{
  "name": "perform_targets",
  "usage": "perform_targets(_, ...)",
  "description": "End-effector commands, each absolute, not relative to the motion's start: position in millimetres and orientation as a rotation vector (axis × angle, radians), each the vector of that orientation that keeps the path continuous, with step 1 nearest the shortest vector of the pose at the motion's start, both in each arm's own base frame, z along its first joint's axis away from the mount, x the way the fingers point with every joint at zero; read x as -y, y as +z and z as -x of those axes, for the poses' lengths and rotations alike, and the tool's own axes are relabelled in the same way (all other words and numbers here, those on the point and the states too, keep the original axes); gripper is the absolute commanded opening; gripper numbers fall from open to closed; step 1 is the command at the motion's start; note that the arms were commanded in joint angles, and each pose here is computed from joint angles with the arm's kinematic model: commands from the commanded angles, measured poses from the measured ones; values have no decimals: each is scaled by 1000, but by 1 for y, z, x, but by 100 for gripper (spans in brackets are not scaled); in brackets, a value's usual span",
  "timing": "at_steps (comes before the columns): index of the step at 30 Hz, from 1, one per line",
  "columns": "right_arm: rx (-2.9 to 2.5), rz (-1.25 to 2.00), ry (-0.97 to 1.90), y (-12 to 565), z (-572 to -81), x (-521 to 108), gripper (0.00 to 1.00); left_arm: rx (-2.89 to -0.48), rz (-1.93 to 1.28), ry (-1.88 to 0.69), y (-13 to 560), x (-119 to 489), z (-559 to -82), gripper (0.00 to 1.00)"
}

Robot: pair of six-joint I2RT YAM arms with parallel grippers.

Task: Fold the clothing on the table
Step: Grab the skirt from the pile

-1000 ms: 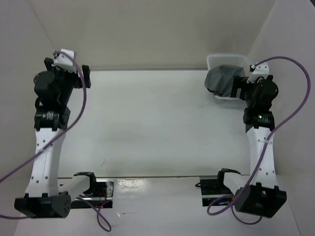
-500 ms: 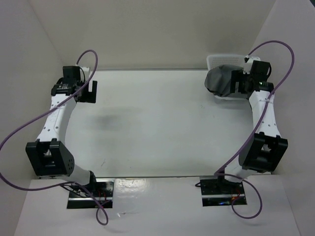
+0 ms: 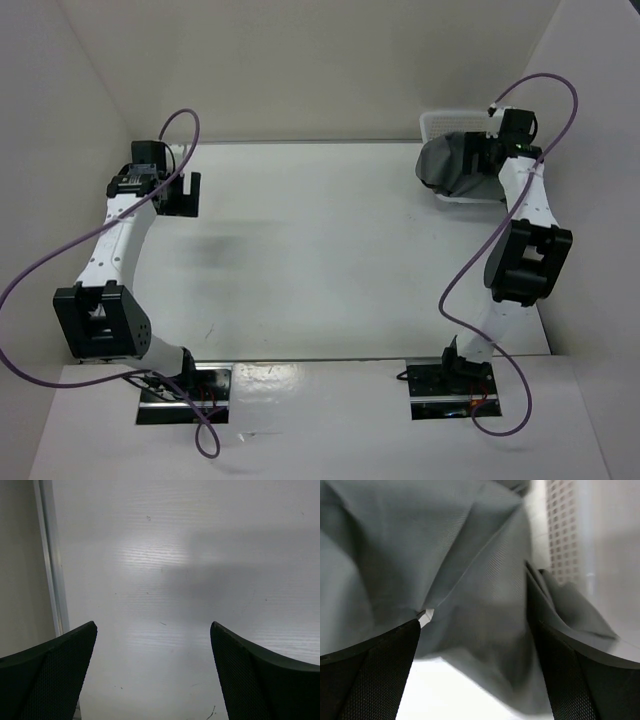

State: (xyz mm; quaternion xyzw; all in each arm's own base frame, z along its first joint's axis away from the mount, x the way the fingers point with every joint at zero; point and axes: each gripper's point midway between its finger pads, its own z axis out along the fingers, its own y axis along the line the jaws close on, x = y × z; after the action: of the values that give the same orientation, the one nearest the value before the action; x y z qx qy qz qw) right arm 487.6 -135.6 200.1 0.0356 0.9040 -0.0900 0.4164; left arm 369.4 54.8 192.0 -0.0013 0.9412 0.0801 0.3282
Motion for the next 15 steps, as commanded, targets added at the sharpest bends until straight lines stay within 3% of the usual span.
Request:
perform_targets(1,-2178,-59,-243,220,-515,145,99,-2412,19,127,198,-46,-362,100)
perform_targets(6,-2169,-74,-262,212,-531,156,97,-2404,-42,96,195,-39,-348,100)
perform_targets(7,-2178,-75,-260,207,-532,156,87,-2413,-42,95,192,-39,-346,100)
perform_targets(8,-2180,-88,-253,203,-536,157,69,-2397,-58,88,197,-38,-345,100)
perform_targets(9,-2184,-88,-252,203,-537,157,24,-2397,-58,88,196,-37,-342,100)
perform_targets(10,-2183,-102,-245,202,-539,157,6,-2399,-62,77,192,-36,-342,100)
perform_targets(11,-2210,-119,-244,196,-536,158,0,-2388,-64,88,196,-39,-341,100)
perform_targets(15,-2183,-107,-255,217,-532,157,0,-2385,-81,82,196,-37,-336,100)
